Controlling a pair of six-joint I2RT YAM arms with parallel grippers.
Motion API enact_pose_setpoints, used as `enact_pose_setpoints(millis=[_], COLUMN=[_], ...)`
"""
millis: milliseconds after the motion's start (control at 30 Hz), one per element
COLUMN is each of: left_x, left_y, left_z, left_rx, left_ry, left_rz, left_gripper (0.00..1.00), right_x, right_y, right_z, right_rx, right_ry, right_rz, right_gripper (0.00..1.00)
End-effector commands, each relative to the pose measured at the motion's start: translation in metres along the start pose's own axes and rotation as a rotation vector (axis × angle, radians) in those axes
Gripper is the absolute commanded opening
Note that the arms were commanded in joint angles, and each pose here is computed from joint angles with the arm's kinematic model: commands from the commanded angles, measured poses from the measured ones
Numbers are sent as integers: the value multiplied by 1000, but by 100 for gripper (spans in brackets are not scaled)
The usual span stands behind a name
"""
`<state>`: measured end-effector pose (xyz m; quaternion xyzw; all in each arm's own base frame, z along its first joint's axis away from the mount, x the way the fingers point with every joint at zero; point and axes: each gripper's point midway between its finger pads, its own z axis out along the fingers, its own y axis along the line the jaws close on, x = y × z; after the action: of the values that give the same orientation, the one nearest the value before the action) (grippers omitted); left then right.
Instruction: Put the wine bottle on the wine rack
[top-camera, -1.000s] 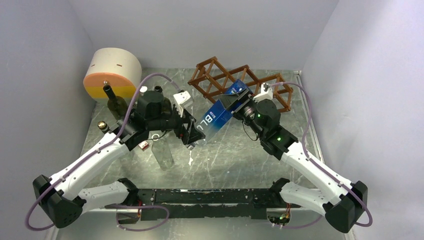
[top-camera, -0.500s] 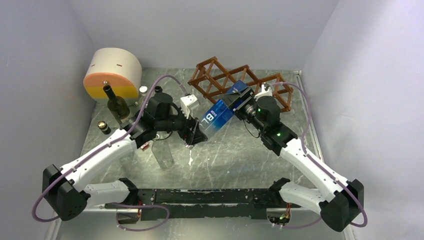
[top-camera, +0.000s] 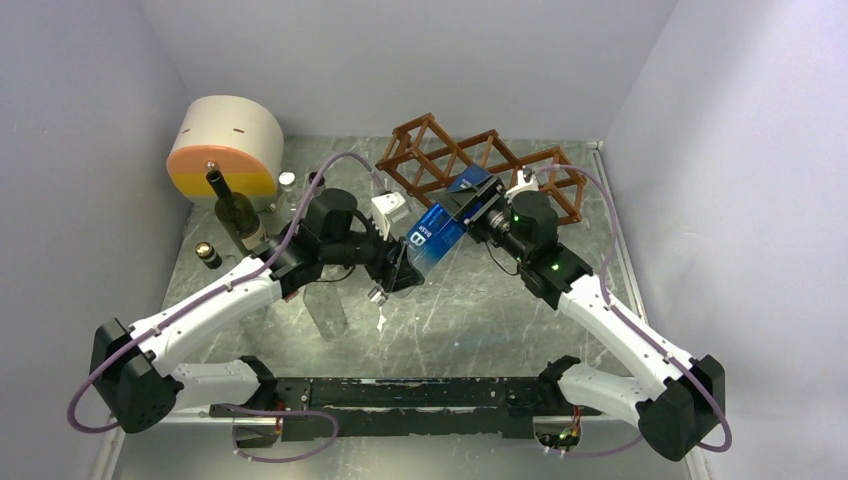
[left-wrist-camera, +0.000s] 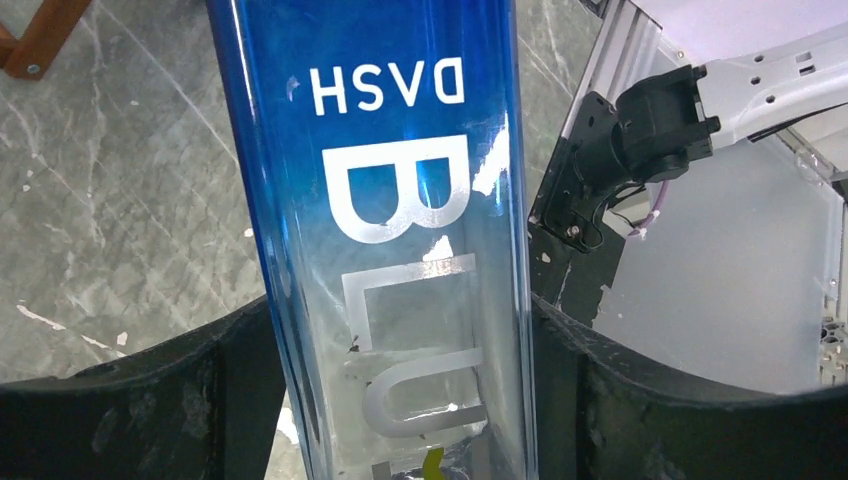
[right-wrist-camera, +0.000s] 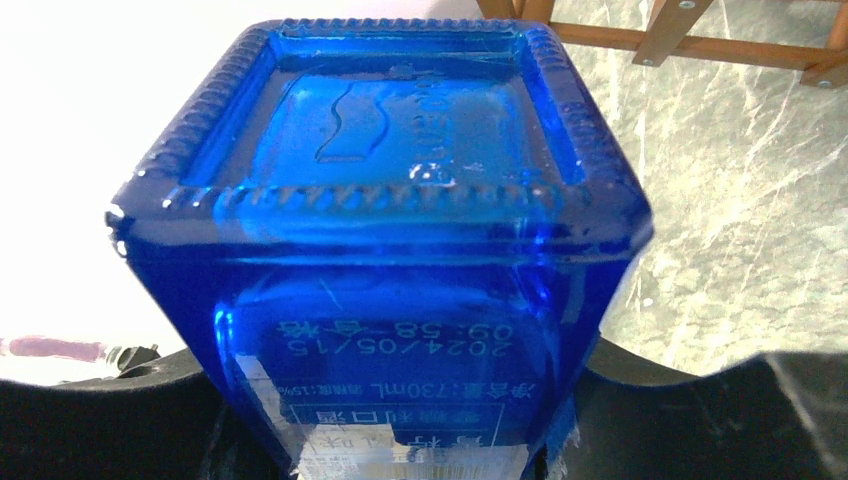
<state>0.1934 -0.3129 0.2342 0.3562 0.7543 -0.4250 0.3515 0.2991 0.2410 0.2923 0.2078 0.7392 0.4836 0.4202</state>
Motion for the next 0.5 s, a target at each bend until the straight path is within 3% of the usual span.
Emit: enact_pose_setpoints(millis=[0,67,100,167,200,300,367,467], left_x=[-7,-8,-10,-12,-13,-17,-20,-24], left_y=[-3,-1,0,7,11,23,28,35], left_z=[8,8,8,7,7,4,0,-8], left_rx=[-13,-30,-40,-81,-110,-187,-231,-299], left_ry=[-29,-33,-37,-48,-54,-73,-81,-100], left_rz=[31,33,33,30,22,0,-19,-53], left_gripper=[78,64,52,15,8,7,7,7], right_x=[-18,-18,-18,-17,-17,-15,-16,-21], right_y=[62,60,59,55,51,38,24,0], right_z=[-14,-14,-14,-14,-12,-11,-13,-20], right_rx=[-209,-197,-191,-161,-141,-70,-7,106], right_ry=[-31,-29,-29,-25,-22,-15,-18,-44], right_rz=[75,73,70,62,53,-11,-63,-129], right_gripper=[1,2,3,10,17,54,73,84])
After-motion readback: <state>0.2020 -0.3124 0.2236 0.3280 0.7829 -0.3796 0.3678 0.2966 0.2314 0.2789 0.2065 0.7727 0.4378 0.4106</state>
